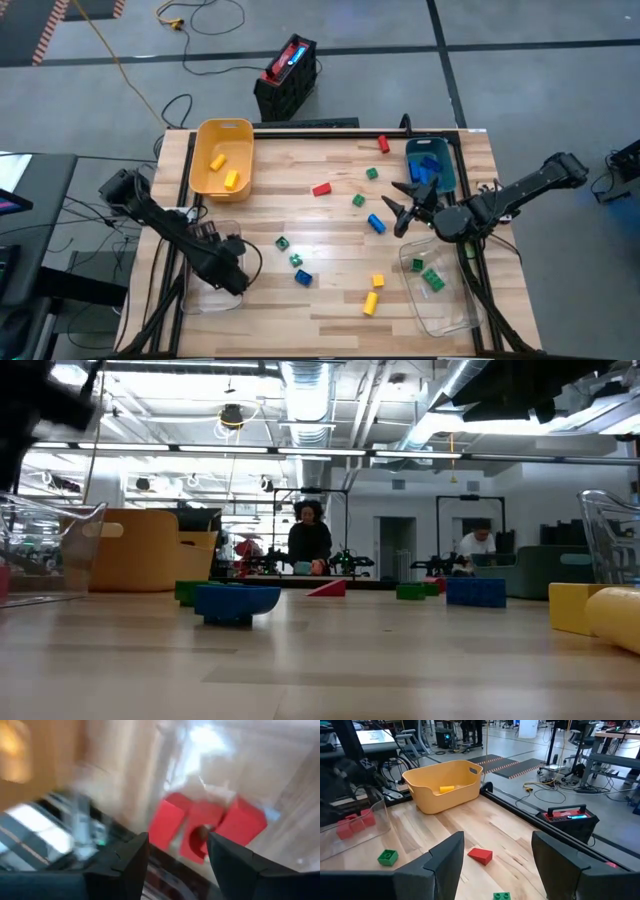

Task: Sort blocks
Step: Put the yellow wooden block into the yellow bin

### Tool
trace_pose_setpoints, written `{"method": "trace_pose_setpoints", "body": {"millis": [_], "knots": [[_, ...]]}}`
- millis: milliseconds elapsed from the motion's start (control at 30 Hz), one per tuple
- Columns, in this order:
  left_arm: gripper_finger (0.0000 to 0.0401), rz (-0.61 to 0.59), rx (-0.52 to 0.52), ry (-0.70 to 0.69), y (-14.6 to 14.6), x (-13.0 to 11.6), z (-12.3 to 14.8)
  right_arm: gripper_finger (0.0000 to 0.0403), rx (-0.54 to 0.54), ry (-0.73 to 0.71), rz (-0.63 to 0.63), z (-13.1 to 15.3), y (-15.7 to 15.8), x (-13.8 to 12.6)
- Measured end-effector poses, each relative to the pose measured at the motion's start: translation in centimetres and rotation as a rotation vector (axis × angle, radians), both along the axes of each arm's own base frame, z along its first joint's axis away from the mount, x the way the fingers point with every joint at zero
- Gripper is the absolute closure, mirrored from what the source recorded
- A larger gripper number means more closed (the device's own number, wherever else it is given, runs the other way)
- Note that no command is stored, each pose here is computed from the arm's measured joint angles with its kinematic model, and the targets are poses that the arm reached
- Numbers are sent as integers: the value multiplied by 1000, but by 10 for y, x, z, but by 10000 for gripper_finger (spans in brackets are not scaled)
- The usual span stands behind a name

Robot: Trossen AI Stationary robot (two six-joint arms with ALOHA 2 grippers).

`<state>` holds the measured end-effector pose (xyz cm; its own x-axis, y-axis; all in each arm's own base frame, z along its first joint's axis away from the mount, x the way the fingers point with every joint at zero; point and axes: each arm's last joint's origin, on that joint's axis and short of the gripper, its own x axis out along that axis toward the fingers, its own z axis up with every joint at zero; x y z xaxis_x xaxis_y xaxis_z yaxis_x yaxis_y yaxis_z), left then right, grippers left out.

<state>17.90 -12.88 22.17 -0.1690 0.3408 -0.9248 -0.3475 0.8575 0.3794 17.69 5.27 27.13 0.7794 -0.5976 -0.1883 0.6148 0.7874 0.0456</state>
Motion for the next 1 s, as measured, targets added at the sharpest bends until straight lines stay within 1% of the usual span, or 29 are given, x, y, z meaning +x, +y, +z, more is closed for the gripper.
{"method": "trace_pose_setpoints", "body": {"millis": [67,167,267,400,467,567,633,700,767,833,900,1000], "knots": [[209,-24,52,-65,-3,4,20,154,0,0,-2,0,0,0],[214,-83,96,-245,-9,17,46,154,2,-2,-14,0,-2,1],[216,-165,156,-413,-10,36,60,154,10,-6,-38,-1,-6,3],[217,-281,259,-560,-7,66,58,154,5,9,-62,-5,-8,8],[217,-349,332,-643,-7,84,55,154,-1,15,-67,-7,-8,12],[217,-474,433,-726,-8,110,46,154,-15,18,-67,-8,-7,18],[217,-530,463,-785,-5,124,44,154,-25,11,-63,-8,-6,21],[217,-586,467,-841,-2,134,41,154,-26,-3,-61,-8,-4,24],[217,-630,459,-890,3,138,38,157,-30,-4,-70,-6,-3,28],[217,-648,443,-913,12,136,31,164,-48,15,-87,-6,0,36],[217,-638,431,-947,23,130,24,173,-78,56,-93,-9,3,45],[217,-632,405,-942,44,116,11,188,-117,108,-114,-14,5,60]]}}
